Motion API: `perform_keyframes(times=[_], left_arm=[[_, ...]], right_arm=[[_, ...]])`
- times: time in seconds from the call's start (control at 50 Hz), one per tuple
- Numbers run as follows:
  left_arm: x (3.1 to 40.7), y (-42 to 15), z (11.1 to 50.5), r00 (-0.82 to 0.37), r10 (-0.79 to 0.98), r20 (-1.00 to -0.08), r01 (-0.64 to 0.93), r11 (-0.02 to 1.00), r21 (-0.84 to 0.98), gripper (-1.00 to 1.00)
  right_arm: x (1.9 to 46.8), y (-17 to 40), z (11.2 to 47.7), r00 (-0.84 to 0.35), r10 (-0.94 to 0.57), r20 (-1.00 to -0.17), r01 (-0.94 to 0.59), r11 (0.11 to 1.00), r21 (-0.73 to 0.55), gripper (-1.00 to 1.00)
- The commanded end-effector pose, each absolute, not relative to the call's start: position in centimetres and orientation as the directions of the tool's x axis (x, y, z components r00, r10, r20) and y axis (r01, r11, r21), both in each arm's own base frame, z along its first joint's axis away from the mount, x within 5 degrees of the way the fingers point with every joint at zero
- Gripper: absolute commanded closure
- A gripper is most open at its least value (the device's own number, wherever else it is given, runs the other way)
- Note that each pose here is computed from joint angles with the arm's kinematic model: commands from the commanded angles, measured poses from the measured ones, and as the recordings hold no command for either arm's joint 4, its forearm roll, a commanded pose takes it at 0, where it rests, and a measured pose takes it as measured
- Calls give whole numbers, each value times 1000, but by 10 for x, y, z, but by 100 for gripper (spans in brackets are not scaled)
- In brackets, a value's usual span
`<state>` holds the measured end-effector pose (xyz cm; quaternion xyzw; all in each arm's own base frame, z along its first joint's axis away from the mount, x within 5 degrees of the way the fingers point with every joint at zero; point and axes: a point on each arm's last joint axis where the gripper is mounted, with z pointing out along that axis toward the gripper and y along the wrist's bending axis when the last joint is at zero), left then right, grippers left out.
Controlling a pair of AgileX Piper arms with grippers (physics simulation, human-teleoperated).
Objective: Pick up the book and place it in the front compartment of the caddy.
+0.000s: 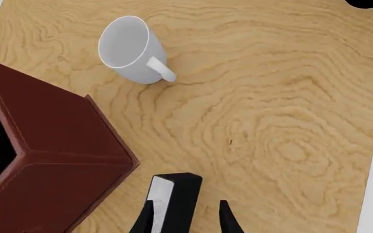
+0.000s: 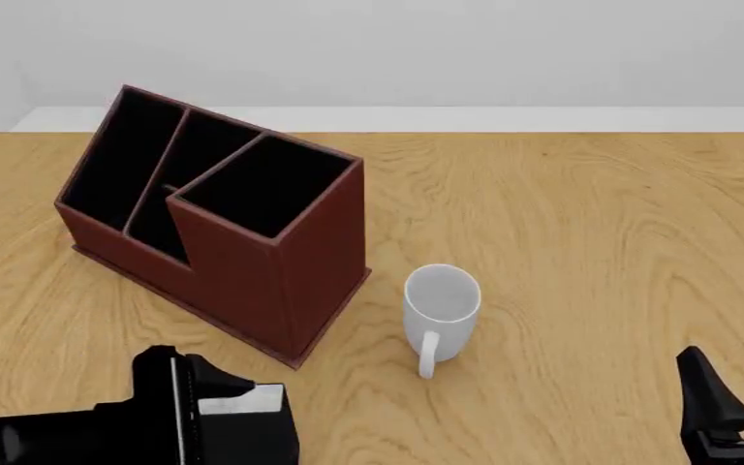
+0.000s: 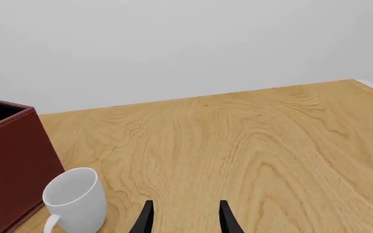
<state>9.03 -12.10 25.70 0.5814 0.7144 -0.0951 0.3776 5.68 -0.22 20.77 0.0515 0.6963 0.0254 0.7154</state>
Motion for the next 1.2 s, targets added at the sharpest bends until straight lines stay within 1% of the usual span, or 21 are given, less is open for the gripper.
perform_keyframes(times=[0.02,0.14,0.3,0.68,0.72,0.74,0.8,0.82,0.88,0.9,0.94,0.98,1.04,1.12,1.2], left_arm=[[98,-118,252,-50,770,-636,888,326,324,-100],[105,-117,245,-54,782,-621,878,334,343,-100],[127,-119,235,-86,790,-607,851,375,367,-100],[131,-115,202,-118,829,-547,863,358,356,-100],[126,-113,198,-119,831,-543,869,352,347,-100],[125,-113,198,-119,829,-546,868,354,348,100],[122,-110,204,-110,819,-563,861,361,357,100],[130,-109,214,-114,799,-591,835,399,378,100],[119,-106,245,-135,728,-672,814,469,343,100],[117,-105,247,-138,722,-678,814,473,338,100],[106,-99,253,-128,718,-685,821,464,333,100],[98,-95,259,-149,698,-700,823,480,303,100],[85,-86,261,-151,705,-693,836,466,291,100],[64,-73,288,-161,663,-731,845,475,245,100],[44,-58,314,-143,641,-754,866,450,218,100]], right_arm=[[57,-2,208,28,107,-994,35,994,108,-100],[57,-2,208,27,106,-994,35,994,107,-100],[57,-2,208,26,109,-994,37,993,110,-100],[57,-2,207,27,108,-994,39,993,109,-100],[57,-2,208,27,108,-994,40,993,109,-100],[57,-2,208,27,108,-994,40,993,109,-100],[57,-2,207,26,109,-994,40,993,110,-100],[57,-2,207,25,109,-994,41,993,110,-100],[57,-3,207,23,112,-993,42,993,113,-100],[57,-3,207,23,112,-993,42,993,113,-100],[57,-3,208,22,112,-993,42,993,113,-100],[57,-2,207,21,111,-994,41,993,112,-100],[58,-3,207,18,114,-993,42,992,115,-100],[58,-2,207,16,114,-993,42,993,115,-100],[58,-2,207,13,114,-993,41,993,114,-100]])
